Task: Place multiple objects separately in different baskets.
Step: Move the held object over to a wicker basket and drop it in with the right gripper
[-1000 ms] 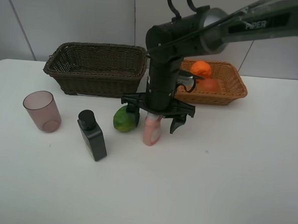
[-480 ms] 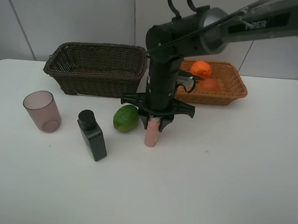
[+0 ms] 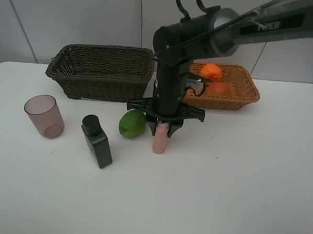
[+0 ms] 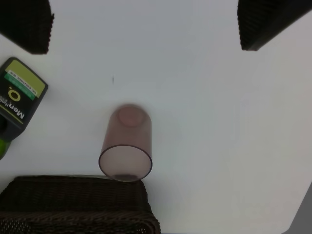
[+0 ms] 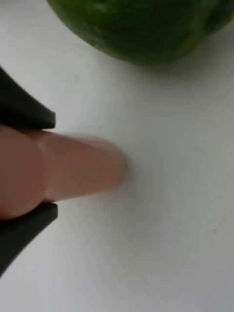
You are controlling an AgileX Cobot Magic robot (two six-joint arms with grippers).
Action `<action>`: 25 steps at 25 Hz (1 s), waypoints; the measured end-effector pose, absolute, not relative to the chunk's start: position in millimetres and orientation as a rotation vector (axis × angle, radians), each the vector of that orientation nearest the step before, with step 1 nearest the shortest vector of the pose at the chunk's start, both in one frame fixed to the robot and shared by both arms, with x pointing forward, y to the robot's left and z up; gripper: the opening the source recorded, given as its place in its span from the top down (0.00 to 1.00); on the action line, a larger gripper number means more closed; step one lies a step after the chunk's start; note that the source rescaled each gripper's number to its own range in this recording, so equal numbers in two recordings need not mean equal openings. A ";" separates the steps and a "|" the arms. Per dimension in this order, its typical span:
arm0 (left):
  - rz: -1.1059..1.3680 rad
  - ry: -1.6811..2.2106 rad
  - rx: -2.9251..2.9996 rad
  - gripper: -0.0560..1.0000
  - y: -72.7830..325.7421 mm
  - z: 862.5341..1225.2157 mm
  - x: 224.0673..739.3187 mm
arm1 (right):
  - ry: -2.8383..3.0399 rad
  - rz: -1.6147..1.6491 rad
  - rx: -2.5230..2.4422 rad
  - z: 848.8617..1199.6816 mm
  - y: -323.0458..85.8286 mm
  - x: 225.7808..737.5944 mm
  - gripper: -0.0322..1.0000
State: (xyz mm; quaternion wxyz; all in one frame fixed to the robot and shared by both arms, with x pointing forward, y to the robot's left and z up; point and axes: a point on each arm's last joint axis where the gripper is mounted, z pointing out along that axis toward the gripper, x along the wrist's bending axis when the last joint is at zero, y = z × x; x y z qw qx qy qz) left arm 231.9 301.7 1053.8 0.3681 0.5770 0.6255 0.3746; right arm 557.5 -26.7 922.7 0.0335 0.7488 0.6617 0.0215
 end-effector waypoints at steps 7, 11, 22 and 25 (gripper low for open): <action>0.962 1.606 1.482 0.02 301.7 1053.8 231.9 | 2.296 0.056 2.034 939.8 -30.0 553.9 0.97; 0.962 1.606 1.482 0.02 301.7 1053.8 231.9 | 2.448 0.077 1.838 961.5 -33.7 549.5 0.97; 0.962 1.606 1.482 0.02 301.7 1053.8 231.9 | 2.591 0.235 1.499 1024.3 -22.7 564.1 0.97; 0.962 1.606 1.482 0.02 301.7 1053.8 231.9 | 2.565 0.313 1.439 1044.3 -19.6 570.5 0.97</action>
